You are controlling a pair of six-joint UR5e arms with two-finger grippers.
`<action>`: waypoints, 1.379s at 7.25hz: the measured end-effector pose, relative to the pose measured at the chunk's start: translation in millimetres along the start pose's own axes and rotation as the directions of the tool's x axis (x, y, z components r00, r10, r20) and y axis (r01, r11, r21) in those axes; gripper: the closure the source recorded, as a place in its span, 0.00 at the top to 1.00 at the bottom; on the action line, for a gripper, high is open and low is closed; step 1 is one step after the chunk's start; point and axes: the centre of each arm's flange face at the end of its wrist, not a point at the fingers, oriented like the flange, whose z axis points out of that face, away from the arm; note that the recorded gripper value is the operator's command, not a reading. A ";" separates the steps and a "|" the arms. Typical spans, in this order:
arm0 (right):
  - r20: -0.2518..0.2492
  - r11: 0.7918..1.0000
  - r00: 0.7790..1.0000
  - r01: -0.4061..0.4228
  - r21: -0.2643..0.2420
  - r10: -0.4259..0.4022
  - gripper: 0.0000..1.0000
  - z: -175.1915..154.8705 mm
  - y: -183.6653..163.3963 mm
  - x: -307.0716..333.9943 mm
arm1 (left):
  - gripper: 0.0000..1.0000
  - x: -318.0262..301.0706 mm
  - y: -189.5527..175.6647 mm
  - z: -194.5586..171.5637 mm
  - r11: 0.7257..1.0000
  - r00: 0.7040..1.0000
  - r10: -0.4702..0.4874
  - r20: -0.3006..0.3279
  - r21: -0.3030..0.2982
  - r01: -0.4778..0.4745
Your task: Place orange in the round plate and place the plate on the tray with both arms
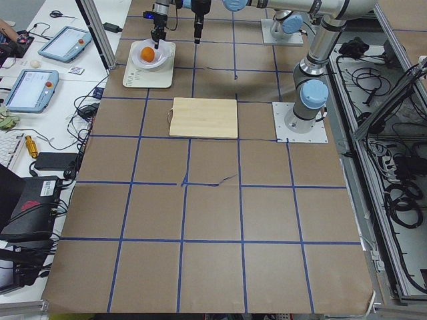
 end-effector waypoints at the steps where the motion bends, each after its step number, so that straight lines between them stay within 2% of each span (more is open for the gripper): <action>1: -0.006 1.000 1.000 -0.007 -0.012 0.007 0.61 5.2 4.3 5.6 | 1.00 0.0 0.0 0.0 1.000 1.000 0.000 -0.001 0.000 0.000; 2: -0.012 1.000 1.000 -0.010 -0.013 0.010 0.83 5.6 5.8 7.1 | 1.00 0.0 0.0 0.0 1.000 1.000 0.000 -0.001 0.000 0.000; 3: -0.016 1.000 1.000 -0.007 -0.004 0.007 0.93 0.3 6.2 5.0 | 1.00 -0.3 -0.1 0.0 1.000 1.000 -0.001 0.000 0.000 0.001; 4: -0.013 1.000 1.000 0.010 0.008 -0.010 1.00 -10.7 7.4 -0.3 | 1.00 -0.4 -0.1 -0.1 1.000 1.000 -0.001 -0.001 0.000 0.001; 5: -0.027 0.998 0.998 0.054 0.029 -0.053 1.00 -29.0 8.5 -7.9 | 1.00 -0.3 0.2 -0.5 1.000 1.000 0.000 -0.001 0.001 0.000; 6: -0.085 0.993 0.990 0.114 0.036 -0.111 1.00 -49.8 11.0 -12.7 | 1.00 -0.5 0.1 -0.6 1.000 1.000 0.000 -0.001 0.001 0.000; 7: -0.168 0.983 0.970 0.181 0.017 -0.176 1.00 -75.5 17.4 -15.8 | 1.00 -0.7 0.0 -0.6 1.000 1.000 0.000 0.000 0.001 0.000; 9: -0.319 0.952 0.898 0.301 -0.060 -0.304 1.00 -153.8 47.1 -29.1 | 1.00 -0.3 0.0 -0.5 1.000 1.000 0.000 -0.001 0.001 0.000; 10: -0.373 0.937 0.861 0.338 -0.089 -0.346 1.00 -198.9 69.3 -37.7 | 1.00 -0.1 0.1 -0.4 1.000 1.000 0.001 -0.001 0.001 -0.001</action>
